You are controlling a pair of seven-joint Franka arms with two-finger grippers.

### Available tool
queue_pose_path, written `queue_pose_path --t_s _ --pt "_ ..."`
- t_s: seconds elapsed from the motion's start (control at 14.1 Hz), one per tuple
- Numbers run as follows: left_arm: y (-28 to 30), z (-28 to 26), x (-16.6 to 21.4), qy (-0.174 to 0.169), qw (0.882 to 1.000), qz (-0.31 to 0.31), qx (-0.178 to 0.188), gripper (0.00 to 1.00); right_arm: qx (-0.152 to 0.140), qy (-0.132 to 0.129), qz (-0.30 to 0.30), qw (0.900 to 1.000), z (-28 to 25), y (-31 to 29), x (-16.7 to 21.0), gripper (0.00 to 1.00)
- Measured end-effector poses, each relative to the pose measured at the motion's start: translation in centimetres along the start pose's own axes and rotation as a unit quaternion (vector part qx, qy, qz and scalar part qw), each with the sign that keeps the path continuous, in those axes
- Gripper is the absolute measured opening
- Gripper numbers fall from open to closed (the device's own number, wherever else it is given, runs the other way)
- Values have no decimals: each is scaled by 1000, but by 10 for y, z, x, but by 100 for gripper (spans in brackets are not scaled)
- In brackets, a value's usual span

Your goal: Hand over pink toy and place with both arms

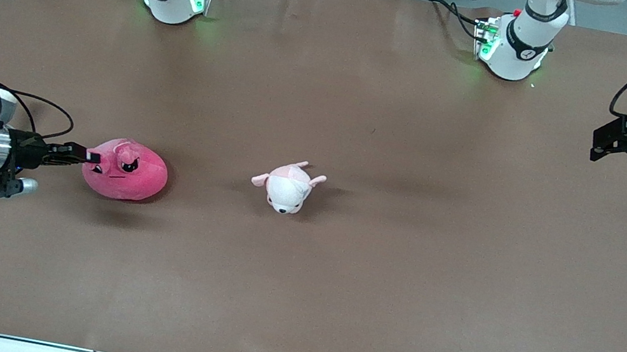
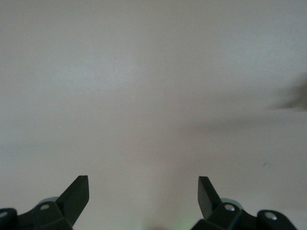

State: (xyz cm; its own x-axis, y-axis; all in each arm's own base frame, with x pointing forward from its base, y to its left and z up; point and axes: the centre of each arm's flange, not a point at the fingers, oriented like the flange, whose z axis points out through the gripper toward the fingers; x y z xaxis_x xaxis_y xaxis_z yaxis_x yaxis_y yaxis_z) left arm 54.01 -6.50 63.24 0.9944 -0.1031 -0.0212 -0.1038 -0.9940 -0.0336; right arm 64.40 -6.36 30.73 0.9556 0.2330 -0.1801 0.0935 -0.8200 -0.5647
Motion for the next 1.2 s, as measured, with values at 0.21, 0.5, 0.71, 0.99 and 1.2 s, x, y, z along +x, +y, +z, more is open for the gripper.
queue_pose_path --t_s 0.21,0.5,0.71,0.99,1.2 --pt "3 0 -9 1 1000 3 -2 100 -10 19 -6 1000 -18 -1 8 37" --pt "13 -7 -18 7 1000 9 -11 100 -36 51 -12 998 -75 1 4 79" --pt "23 -7 -19 11 1000 12 -9 100 -73 66 -14 995 -121 -19 -8 100" --pt "25 -4 -18 9 1000 13 -8 100 -113 76 64 989 -168 -78 -36 100" --pt "25 -3 -18 8 1000 12 -9 100 -198 91 89 972 -193 -138 -53 100"
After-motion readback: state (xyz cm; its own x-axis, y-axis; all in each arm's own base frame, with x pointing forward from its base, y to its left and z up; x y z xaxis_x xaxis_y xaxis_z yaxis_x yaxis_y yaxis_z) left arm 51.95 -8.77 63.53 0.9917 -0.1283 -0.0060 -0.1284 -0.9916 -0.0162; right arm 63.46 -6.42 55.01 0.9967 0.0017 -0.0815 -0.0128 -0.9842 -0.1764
